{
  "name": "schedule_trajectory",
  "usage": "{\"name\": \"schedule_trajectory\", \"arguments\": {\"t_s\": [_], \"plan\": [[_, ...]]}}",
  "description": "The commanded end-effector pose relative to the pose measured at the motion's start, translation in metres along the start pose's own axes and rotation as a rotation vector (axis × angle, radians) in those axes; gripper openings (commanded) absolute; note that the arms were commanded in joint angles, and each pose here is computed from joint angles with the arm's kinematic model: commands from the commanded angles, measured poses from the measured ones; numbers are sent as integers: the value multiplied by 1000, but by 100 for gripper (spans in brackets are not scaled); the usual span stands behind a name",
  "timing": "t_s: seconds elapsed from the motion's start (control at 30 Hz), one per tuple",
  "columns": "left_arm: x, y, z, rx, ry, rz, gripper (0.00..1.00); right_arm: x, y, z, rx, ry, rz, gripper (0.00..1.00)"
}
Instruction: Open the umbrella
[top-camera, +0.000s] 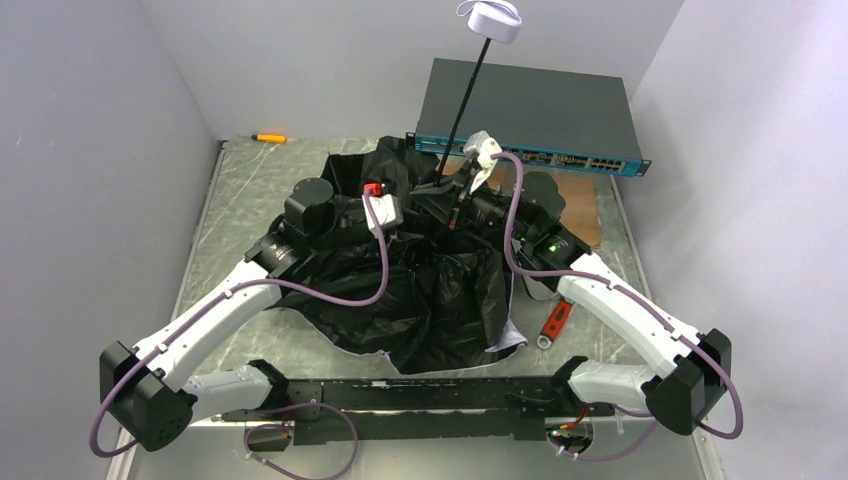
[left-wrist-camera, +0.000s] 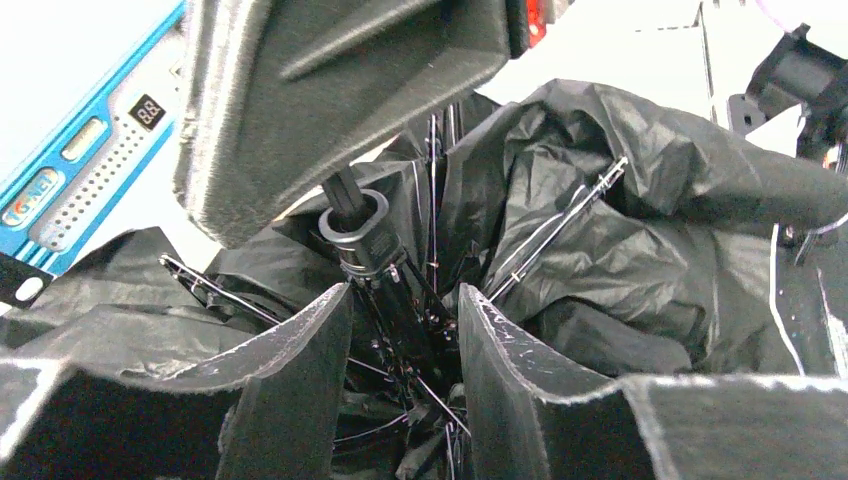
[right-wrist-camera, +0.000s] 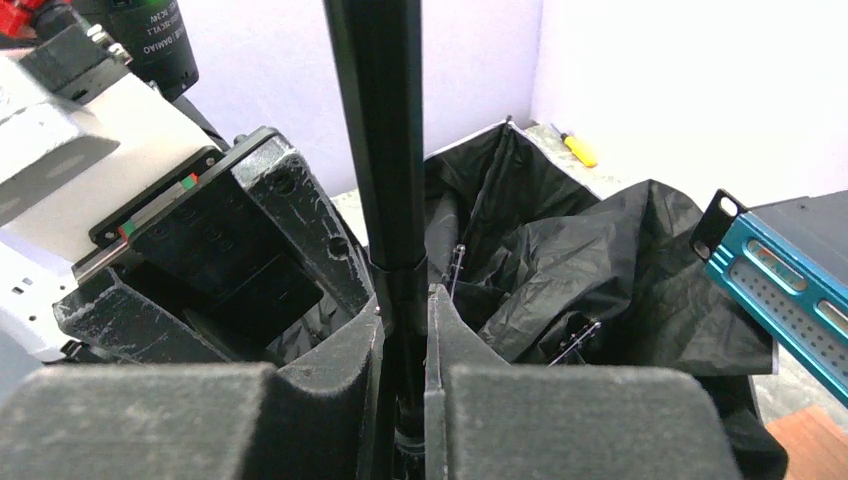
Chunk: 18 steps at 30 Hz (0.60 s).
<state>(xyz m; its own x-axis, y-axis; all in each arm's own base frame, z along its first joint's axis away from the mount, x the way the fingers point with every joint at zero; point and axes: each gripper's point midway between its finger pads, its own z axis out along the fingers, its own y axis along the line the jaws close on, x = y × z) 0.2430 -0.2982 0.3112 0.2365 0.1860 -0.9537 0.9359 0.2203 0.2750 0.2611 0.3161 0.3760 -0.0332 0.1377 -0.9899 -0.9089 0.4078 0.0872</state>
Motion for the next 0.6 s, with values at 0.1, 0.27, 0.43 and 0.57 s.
{"name": "schedule_trajectory", "arguments": {"t_s": [0.1, 0.27, 0.43, 0.57], "plan": [[-55, 8, -2, -56, -188, -1, 52, -46, 24, 8, -86, -124, -53, 0], [-73, 15, -10, -105, -226, 35, 48, -41, 26, 8, -93, -107, -49, 0], [-74, 17, -10, -119, -227, -5, 43, -43, 32, 12, -113, -112, -57, 0], [-70, 14, -11, -120, -225, -32, 46, -42, 32, 13, -113, -111, -52, 0]]}}
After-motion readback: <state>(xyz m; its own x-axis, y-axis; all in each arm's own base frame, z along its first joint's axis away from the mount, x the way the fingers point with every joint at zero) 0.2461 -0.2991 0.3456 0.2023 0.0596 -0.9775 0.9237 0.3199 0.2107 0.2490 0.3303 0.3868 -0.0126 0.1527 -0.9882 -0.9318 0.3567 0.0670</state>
